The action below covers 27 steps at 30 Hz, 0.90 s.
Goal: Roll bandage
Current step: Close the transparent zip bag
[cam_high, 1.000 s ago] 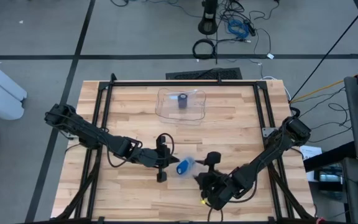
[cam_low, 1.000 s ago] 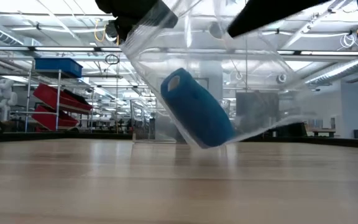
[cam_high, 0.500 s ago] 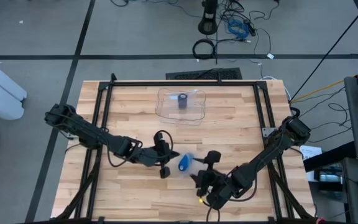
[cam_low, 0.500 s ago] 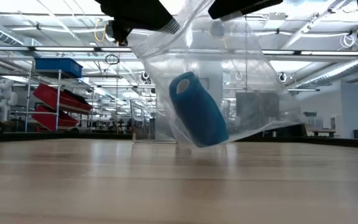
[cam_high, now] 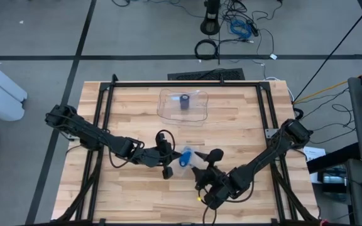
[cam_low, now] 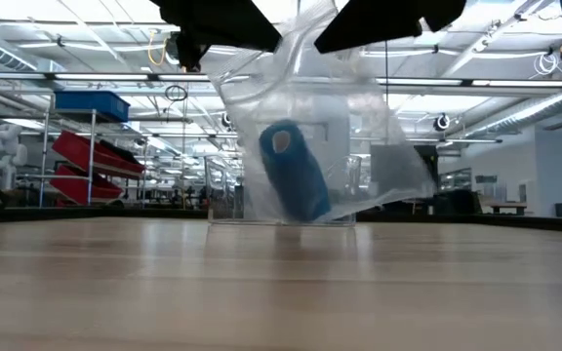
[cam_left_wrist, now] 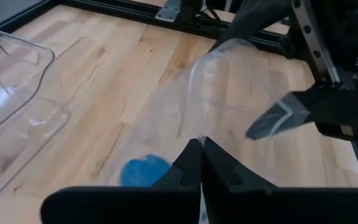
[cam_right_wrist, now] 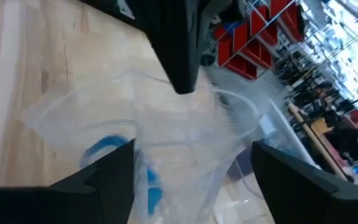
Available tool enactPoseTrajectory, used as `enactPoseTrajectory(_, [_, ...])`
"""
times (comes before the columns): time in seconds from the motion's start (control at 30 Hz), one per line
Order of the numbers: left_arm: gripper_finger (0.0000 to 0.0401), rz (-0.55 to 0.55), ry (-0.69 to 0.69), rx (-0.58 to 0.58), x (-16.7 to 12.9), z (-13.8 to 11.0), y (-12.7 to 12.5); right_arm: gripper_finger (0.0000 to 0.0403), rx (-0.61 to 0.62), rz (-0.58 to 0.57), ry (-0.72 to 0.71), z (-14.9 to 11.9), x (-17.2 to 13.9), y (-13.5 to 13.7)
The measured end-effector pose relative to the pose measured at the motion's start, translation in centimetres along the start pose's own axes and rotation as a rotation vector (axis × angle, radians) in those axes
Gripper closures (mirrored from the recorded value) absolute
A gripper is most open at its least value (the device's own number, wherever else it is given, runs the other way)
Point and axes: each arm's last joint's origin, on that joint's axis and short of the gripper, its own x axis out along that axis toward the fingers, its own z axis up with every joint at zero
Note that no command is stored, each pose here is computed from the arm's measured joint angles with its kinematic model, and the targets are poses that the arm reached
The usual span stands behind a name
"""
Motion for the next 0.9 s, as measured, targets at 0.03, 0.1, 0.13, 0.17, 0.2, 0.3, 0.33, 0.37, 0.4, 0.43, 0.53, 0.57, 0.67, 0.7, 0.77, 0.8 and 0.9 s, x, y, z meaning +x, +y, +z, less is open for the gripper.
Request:
enactPoseTrajectory(0.03, [0.0401,-0.001,0.001,0.000,0.0,0.0,0.0,0.0128,-0.005,-0.003,-0.003,0.0,-0.1,0.0])
enactPoseTrajectory(0.1, [0.0401,-0.002,0.001,0.000,0.0,0.0,0.0,0.0157,-0.016,0.002,-0.008,0.0,-0.3,0.1])
enactPoseTrajectory(0.13, [0.0401,-0.002,0.001,0.000,0.0,0.0,0.0,0.0176,-0.014,0.005,-0.012,0.1,-0.4,0.2])
enactPoseTrajectory(0.17, [0.0401,-0.002,0.001,0.000,0.0,0.0,0.0,0.0198,-0.016,0.006,-0.014,0.1,-0.4,0.2])
enactPoseTrajectory(0.2, [0.0401,-0.002,0.001,0.000,0.0,0.0,0.0,0.0223,-0.018,0.008,-0.014,0.1,-0.5,0.2])
enactPoseTrajectory(0.3, [0.0401,-0.002,0.001,0.000,0.0,0.0,0.0,0.0312,-0.026,0.013,-0.012,0.1,-0.5,0.2])
enactPoseTrajectory(0.33, [0.0401,-0.002,0.001,0.000,0.0,0.0,0.0,0.0343,-0.033,0.013,-0.012,0.1,-0.5,0.2])
enactPoseTrajectory(0.37, [0.0401,-0.002,0.001,0.000,0.0,0.0,0.0,0.0371,-0.043,0.015,-0.013,0.0,-0.6,0.3])
enactPoseTrajectory(0.4, [0.0401,-0.003,0.002,0.000,0.0,0.0,0.0,0.0386,-0.048,0.016,-0.014,0.0,-0.6,0.3])
enactPoseTrajectory(0.43, [0.0401,-0.003,0.002,0.000,0.0,0.0,0.0,0.0391,-0.051,0.017,-0.015,0.0,-0.7,0.3])
enactPoseTrajectory(0.53, [0.0401,-0.004,0.003,0.017,0.0,0.0,0.0,0.0398,-0.054,0.023,-0.017,0.0,-0.9,0.4])
enactPoseTrajectory(0.57, [0.0401,-0.004,0.004,0.037,0.0,0.0,0.0,0.0400,-0.067,0.029,-0.018,0.0,-1.0,0.4])
enactPoseTrajectory(0.67, [0.0391,-0.002,0.013,0.089,-0.1,-0.1,0.0,0.0402,-0.098,0.059,-0.027,0.1,-1.8,0.4])
enactPoseTrajectory(0.7, [0.0385,-0.003,0.015,0.105,-0.2,-0.1,0.0,0.0402,-0.092,0.075,-0.034,0.2,-2.2,0.2])
enactPoseTrajectory(0.77, [0.0371,-0.005,0.007,0.117,-0.3,0.1,0.0,0.0403,-0.061,0.111,-0.044,0.6,-3.0,-0.2])
enactPoseTrajectory(0.8, [0.0364,-0.006,0.005,0.127,-0.3,0.1,0.0,0.0403,-0.044,0.138,-0.044,0.8,-3.4,-0.5])
enactPoseTrajectory(0.9, [0.0343,-0.006,0.003,0.135,-0.4,0.2,0.0,0.0403,0.024,0.237,-0.029,1.3,-4.4,-1.7])
